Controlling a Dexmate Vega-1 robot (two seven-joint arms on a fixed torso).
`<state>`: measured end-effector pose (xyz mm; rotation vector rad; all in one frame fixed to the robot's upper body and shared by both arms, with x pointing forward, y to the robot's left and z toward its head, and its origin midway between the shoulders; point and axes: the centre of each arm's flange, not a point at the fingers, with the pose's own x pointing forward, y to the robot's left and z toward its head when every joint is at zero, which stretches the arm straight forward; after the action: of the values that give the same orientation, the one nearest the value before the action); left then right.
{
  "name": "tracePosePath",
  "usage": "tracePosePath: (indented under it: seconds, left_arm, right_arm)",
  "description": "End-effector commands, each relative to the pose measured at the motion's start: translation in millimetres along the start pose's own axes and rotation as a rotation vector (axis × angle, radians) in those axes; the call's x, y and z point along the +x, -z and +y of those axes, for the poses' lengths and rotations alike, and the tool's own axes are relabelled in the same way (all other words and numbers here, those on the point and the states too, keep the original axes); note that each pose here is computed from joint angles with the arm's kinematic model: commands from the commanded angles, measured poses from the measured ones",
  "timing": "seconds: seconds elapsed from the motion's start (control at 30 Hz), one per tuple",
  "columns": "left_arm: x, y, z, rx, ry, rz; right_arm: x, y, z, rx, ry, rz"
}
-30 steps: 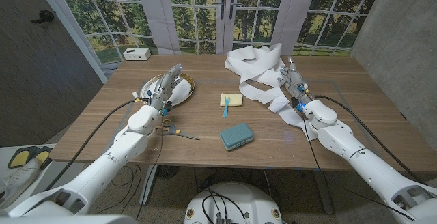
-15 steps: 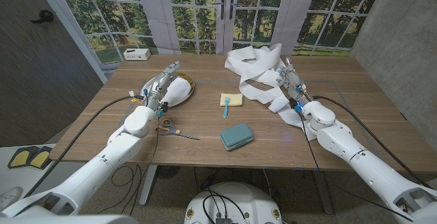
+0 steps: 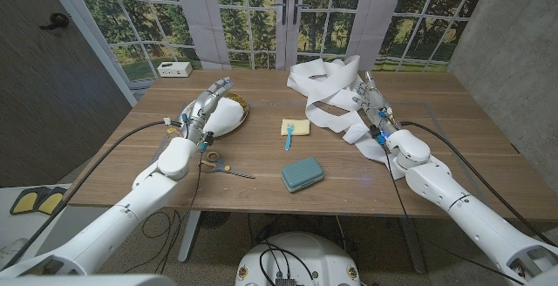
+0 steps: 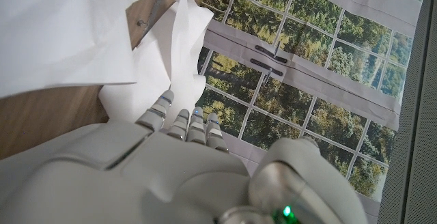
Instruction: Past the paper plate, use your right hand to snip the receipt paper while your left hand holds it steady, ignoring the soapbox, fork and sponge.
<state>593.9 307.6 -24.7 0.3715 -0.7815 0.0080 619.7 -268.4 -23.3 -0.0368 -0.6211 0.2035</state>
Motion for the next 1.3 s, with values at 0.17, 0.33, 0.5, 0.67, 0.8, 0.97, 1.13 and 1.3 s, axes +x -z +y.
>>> tracePosePath:
  seconds: [0.17,0.33,0.5,0.67,0.8,0.97,1.13,1.3]
  left_arm:
    - [-10.4,-8.5,-8.1,0.005,-0.02,-0.021]
    - [-15.9,-15.2,-4.1,0.017,-0.025,-0.042]
    - [-23.6,-19.2,0.5,0.043,-0.04,-0.046]
    - [-26.7,-23.1,2.6,0.072,-0.022,-0.042]
    - [-28.2,-28.5,0.8,0.118,-0.021,-0.046]
    - [-27.1,-33.4,-3.1,0.167,-0.015,-0.048]
    - [-25.8,-32.8,-5.7,0.177,-0.039,-0.054]
    - [-25.1,-32.4,-8.0,0.192,-0.04,-0.067]
  right_arm:
    - [-2.2,-14.5,-2.4,-0.021,-0.05,-0.056]
    - [-4.6,-17.7,-8.5,-0.021,-0.038,-0.064]
    - [-5.1,-17.0,-12.2,-0.028,-0.043,-0.059]
    - [-6.0,-15.5,-17.2,-0.029,-0.044,-0.061]
    - [-6.4,-13.1,-23.3,-0.019,-0.036,-0.059]
    - [-7.0,-11.8,-30.8,-0.027,-0.032,-0.06]
    - [-7.6,-10.0,-37.1,-0.031,-0.038,-0.059]
    - [-6.1,-10.0,-39.8,-0.034,-0.037,-0.072]
